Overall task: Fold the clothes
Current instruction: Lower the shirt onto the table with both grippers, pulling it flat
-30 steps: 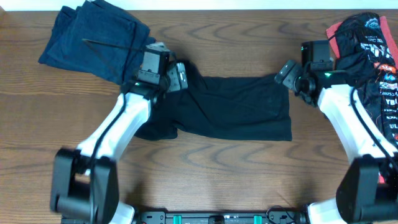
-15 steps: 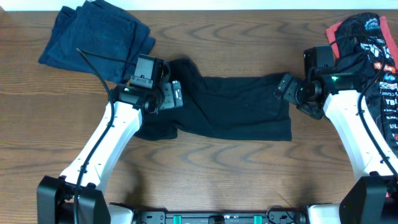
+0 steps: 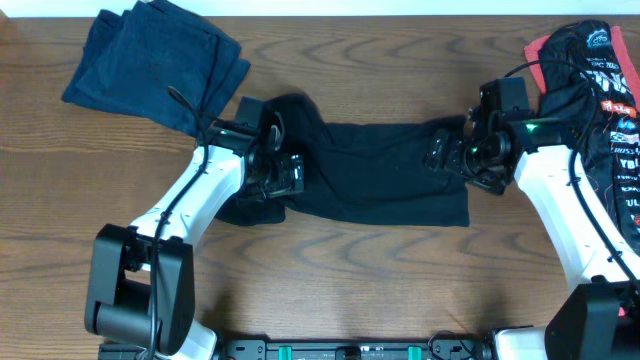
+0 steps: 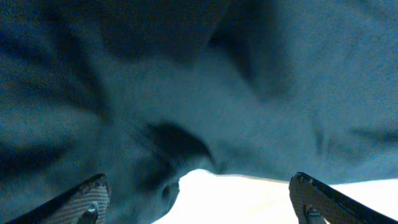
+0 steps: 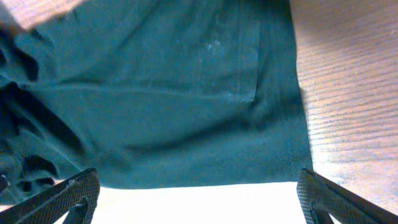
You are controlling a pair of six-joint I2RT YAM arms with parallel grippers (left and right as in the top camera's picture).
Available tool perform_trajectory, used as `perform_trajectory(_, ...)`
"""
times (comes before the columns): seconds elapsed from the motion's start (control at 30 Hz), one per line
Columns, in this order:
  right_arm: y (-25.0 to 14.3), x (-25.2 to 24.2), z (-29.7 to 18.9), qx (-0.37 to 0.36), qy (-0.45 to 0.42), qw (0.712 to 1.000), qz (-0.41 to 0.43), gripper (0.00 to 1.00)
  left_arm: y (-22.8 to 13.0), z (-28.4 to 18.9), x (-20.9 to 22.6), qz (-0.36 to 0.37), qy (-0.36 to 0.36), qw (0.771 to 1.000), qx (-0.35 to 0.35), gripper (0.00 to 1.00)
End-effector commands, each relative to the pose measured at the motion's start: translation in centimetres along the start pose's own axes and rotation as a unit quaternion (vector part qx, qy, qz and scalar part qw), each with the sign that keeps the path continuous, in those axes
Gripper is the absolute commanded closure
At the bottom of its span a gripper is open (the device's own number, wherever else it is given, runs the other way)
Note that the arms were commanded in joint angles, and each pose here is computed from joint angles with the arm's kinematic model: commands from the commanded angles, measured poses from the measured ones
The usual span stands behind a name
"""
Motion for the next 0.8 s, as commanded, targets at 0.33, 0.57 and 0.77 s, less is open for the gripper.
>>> perform_trajectory(0.33,-4.1,-1.9,4.4,0.059,-0.025,0.998,-0.005,0.35,-0.5,-0.7,3.2,-0.011,0.091,0.996,0.014,0.22)
perform_trajectory(0.57,-5.1,-2.6,6.8,0.064,-0.028,0.997,0.025,0.43,0.4,-0.8,4.3,-0.013,0.129,0.991,-0.019,0.33)
perform_trajectory(0.77,-6.1,-3.3,8.9,0.089,-0.036,0.995,0.031,0.47,0.0,0.1,4.9,-0.016,0.138,0.990,-0.006,0.39)
Point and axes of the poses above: each gripper's point midway between its finger pads, its own z axis out along the fingers, its own x axis along the line the jaws close on, y = z × x, the point moved 7 cm from there along -z, back along the fingers, and after that the axes turned 12 degrees about -z, right-handed, at the moved point
